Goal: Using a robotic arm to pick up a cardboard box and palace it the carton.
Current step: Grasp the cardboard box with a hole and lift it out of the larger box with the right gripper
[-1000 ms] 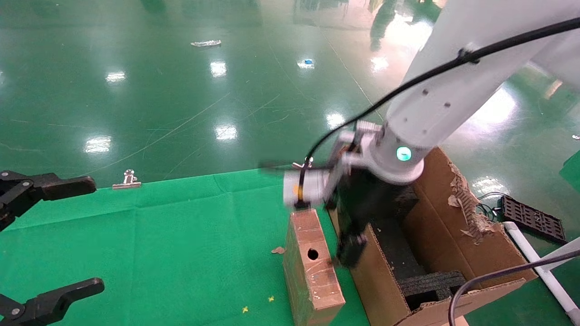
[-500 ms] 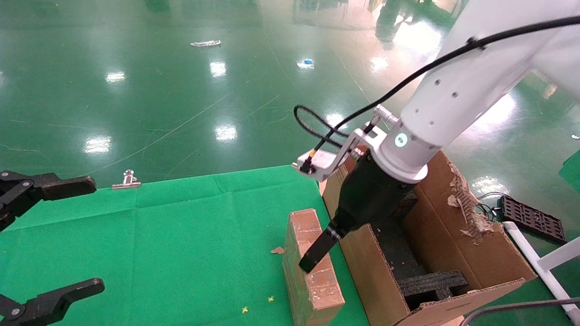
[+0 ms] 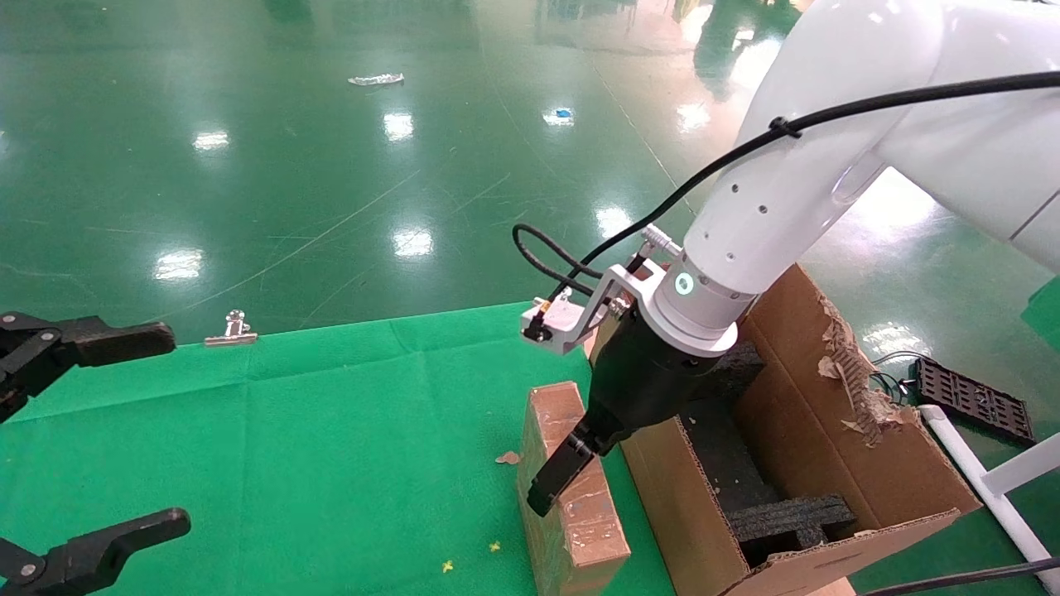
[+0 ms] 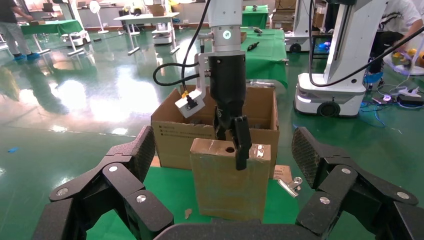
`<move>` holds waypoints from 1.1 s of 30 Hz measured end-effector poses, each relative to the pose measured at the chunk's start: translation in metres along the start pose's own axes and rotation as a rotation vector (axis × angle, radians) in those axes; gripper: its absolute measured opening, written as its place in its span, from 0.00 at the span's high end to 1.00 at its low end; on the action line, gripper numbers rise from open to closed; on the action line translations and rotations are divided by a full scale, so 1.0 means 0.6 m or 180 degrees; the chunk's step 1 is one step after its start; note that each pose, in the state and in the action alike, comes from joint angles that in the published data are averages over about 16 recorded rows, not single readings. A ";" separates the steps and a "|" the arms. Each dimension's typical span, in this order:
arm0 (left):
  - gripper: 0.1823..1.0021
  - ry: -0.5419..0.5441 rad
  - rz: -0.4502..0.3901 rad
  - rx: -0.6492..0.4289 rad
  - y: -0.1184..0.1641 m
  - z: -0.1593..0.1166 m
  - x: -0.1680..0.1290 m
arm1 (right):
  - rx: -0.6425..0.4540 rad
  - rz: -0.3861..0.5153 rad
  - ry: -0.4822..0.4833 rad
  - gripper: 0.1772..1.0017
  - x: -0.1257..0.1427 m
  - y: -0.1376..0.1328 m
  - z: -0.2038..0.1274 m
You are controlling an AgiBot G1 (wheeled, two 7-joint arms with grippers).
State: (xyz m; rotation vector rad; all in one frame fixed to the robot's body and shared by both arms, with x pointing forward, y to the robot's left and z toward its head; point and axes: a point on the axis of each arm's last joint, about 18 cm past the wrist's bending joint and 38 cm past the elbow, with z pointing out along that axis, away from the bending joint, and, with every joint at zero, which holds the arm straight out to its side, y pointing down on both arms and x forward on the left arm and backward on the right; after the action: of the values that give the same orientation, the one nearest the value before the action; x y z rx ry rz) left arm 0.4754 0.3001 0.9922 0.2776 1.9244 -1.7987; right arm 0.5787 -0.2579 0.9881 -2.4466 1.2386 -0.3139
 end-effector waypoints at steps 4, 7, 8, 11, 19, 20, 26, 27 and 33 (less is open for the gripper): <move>0.00 0.0000 0.0000 0.0000 0.000 0.000 0.000 | -0.0036 -0.0011 0.0020 0.01 -0.001 0.003 0.006; 0.01 0.0000 0.0000 0.0000 0.000 0.000 0.000 | -0.0065 -0.0011 0.0035 0.02 -0.001 0.007 0.009; 0.01 0.0000 0.0000 0.0000 0.000 0.000 0.000 | -0.0074 -0.0010 0.0039 0.03 -0.001 0.008 0.010; 0.03 0.0000 0.0000 0.0000 0.000 0.000 0.000 | -0.0099 -0.0005 0.0051 0.05 -0.001 0.013 0.013; 0.12 0.0000 0.0000 0.0000 0.000 0.000 0.000 | -0.0137 0.0005 0.0074 0.16 0.002 0.022 0.019; 0.14 0.0000 0.0000 0.0000 0.000 0.000 0.000 | -0.0138 0.0005 0.0077 0.18 0.003 0.023 0.019; 0.26 0.0000 0.0000 0.0000 0.000 0.000 0.000 | -0.0119 -0.0004 0.0098 0.32 0.007 0.026 0.019; 0.28 0.0000 0.0000 0.0000 0.000 0.000 0.000 | -0.0109 -0.0008 0.0100 0.35 0.008 0.026 0.018; 0.45 0.0000 0.0000 0.0000 0.000 0.000 0.000 | 0.0087 -0.0091 0.0107 0.52 0.016 0.023 -0.003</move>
State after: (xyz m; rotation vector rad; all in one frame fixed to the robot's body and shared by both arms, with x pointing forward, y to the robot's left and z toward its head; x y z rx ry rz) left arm 0.4754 0.3001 0.9922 0.2776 1.9244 -1.7987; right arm 0.5737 -0.2737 0.9843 -2.4470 1.2061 -0.3788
